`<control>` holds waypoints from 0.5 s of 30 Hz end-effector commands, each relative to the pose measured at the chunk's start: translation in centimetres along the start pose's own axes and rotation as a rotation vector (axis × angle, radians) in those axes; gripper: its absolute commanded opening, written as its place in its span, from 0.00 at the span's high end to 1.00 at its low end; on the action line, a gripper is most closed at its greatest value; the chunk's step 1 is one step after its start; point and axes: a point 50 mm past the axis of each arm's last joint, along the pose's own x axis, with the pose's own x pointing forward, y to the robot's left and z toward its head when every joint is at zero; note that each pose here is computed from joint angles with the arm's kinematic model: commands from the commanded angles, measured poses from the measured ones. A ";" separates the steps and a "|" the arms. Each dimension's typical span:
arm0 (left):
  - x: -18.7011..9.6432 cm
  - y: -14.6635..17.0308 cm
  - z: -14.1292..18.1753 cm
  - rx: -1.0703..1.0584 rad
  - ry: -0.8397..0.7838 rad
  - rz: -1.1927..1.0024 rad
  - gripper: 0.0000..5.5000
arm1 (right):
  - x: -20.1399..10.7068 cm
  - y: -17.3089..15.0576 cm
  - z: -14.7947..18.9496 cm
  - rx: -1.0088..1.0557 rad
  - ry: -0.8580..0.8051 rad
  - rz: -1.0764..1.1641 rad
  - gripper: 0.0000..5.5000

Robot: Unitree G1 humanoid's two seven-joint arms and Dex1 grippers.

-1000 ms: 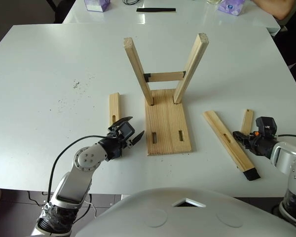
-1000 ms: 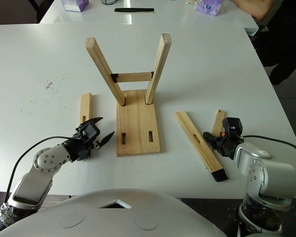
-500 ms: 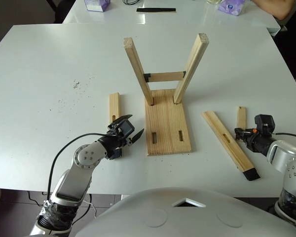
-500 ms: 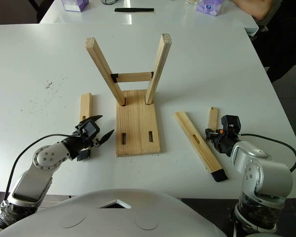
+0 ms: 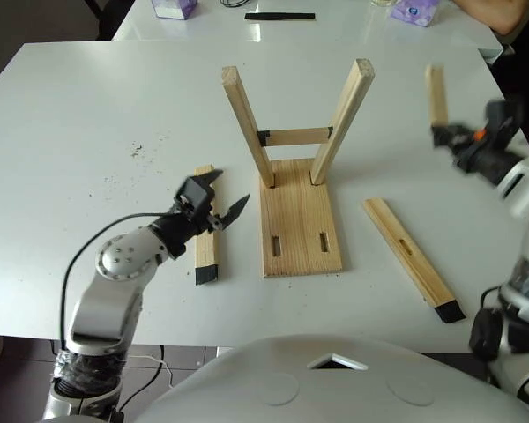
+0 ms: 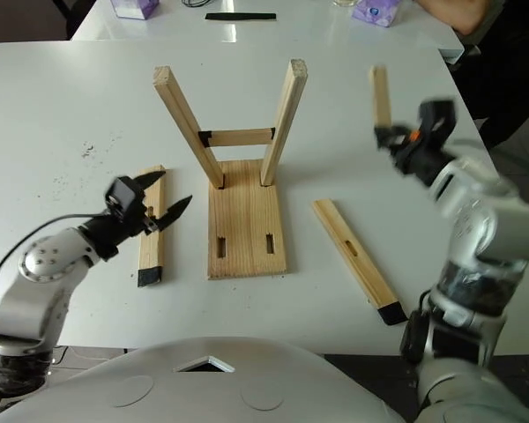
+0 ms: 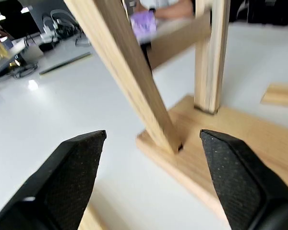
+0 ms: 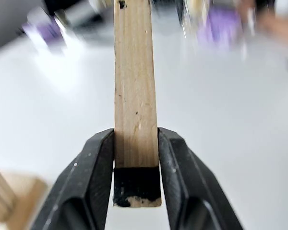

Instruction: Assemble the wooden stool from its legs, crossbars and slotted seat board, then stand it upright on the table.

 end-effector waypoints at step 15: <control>3.0 -1.4 12.6 -0.380 -0.391 -0.651 0.18 | -2.5 10.3 4.5 0.003 -0.071 1.310 0.76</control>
